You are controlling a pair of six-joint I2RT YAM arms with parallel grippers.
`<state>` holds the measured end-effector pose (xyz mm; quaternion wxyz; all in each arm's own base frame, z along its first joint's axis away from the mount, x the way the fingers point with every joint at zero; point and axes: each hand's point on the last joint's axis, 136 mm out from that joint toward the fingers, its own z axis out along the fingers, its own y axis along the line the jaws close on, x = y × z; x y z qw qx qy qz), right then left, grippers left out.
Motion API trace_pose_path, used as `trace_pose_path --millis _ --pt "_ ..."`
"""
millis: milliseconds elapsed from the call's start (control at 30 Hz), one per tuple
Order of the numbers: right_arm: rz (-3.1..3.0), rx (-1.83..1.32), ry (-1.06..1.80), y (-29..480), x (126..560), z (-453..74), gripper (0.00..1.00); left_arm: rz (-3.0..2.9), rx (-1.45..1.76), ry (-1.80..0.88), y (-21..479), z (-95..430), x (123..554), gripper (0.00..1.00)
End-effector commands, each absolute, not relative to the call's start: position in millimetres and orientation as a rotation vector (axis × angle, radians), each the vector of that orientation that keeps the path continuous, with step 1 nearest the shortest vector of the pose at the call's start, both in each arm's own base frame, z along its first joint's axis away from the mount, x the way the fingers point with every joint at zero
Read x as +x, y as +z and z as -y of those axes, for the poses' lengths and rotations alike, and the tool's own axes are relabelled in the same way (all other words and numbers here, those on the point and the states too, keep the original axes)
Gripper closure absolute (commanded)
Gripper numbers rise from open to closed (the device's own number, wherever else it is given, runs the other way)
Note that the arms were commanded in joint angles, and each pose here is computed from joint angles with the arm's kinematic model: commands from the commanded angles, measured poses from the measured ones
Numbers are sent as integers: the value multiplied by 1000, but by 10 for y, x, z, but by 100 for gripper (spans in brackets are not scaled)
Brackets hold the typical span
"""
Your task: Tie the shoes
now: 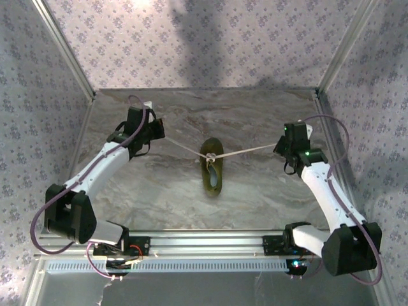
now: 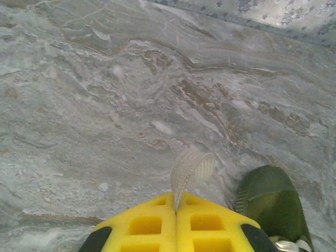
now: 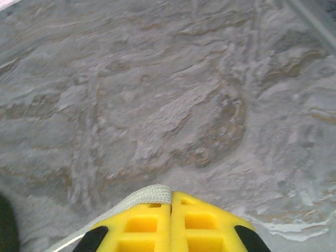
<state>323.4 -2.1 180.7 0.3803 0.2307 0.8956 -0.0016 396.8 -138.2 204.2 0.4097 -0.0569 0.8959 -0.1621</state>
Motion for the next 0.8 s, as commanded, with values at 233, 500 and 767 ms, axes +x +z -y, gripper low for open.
trace_pose_path --millis 233,500,767 --pt "-2316 926 -99 1374 3117 745 100 -2296 -274 -367 1639 942 4010 100" --pt "-2323 1089 -131 1164 2969 1040 100 -2408 -358 -275 1257 749 3924 100" --pt "-2347 1179 -175 1021 2849 1178 100 -2493 -428 -200 930 630 3776 100"
